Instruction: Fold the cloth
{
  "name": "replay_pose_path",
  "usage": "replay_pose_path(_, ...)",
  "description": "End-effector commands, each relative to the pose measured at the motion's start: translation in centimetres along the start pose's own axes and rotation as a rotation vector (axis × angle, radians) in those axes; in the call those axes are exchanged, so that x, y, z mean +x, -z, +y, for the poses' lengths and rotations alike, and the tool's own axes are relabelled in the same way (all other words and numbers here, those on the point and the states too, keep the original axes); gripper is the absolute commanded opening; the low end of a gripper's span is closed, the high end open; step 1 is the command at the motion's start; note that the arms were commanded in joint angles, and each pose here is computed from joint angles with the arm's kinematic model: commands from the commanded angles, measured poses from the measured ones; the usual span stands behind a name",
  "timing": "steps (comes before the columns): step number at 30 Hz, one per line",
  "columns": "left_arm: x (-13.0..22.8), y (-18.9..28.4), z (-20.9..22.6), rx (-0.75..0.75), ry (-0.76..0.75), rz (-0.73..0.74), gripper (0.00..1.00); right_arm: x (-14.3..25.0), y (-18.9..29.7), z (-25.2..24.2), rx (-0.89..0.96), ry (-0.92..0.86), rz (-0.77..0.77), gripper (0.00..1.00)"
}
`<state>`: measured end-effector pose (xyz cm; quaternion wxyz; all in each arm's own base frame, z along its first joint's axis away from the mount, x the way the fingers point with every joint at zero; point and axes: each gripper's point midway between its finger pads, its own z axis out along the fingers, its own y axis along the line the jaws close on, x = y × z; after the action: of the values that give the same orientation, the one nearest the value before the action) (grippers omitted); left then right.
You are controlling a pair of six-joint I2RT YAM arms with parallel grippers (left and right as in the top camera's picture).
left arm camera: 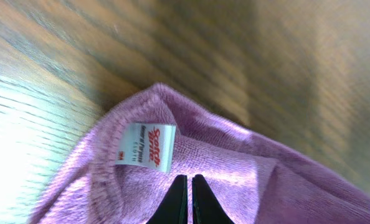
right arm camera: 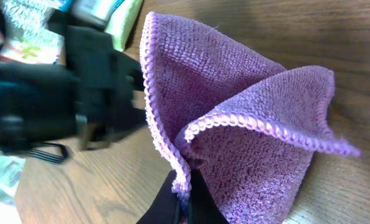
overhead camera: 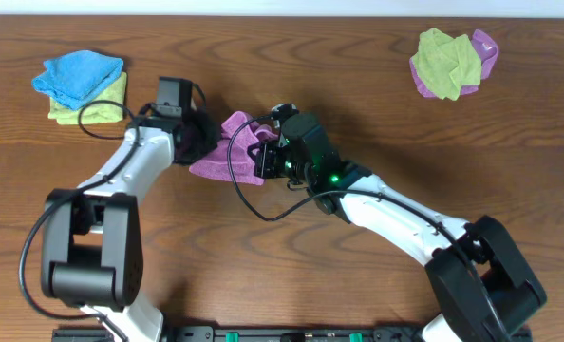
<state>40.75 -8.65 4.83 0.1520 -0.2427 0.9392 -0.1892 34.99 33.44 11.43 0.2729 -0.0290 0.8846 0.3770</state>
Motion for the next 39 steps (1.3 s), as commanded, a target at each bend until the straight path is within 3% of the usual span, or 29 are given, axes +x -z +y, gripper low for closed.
replay_pose_path(1,-2.8,3.1,-0.7,-0.006,-0.063,-0.103,0.06,-1.2,0.5,0.9,0.0,0.032,-0.044,0.01)
replay_pose_path(14,-5.9,7.7,4.4,-0.079,0.059,-0.177,0.06,-2.6,-2.2,1.9,-0.011,0.045,-0.033,0.01)
replay_pose_path(27,-7.7,10.9,8.3,-0.112,0.126,-0.233,0.06,0.7,-7.1,3.7,-0.01,0.104,0.083,0.01)
replay_pose_path(39,-8.0,11.2,8.9,-0.116,0.14,-0.242,0.06,1.6,-7.7,3.3,0.01,0.111,0.091,0.01)
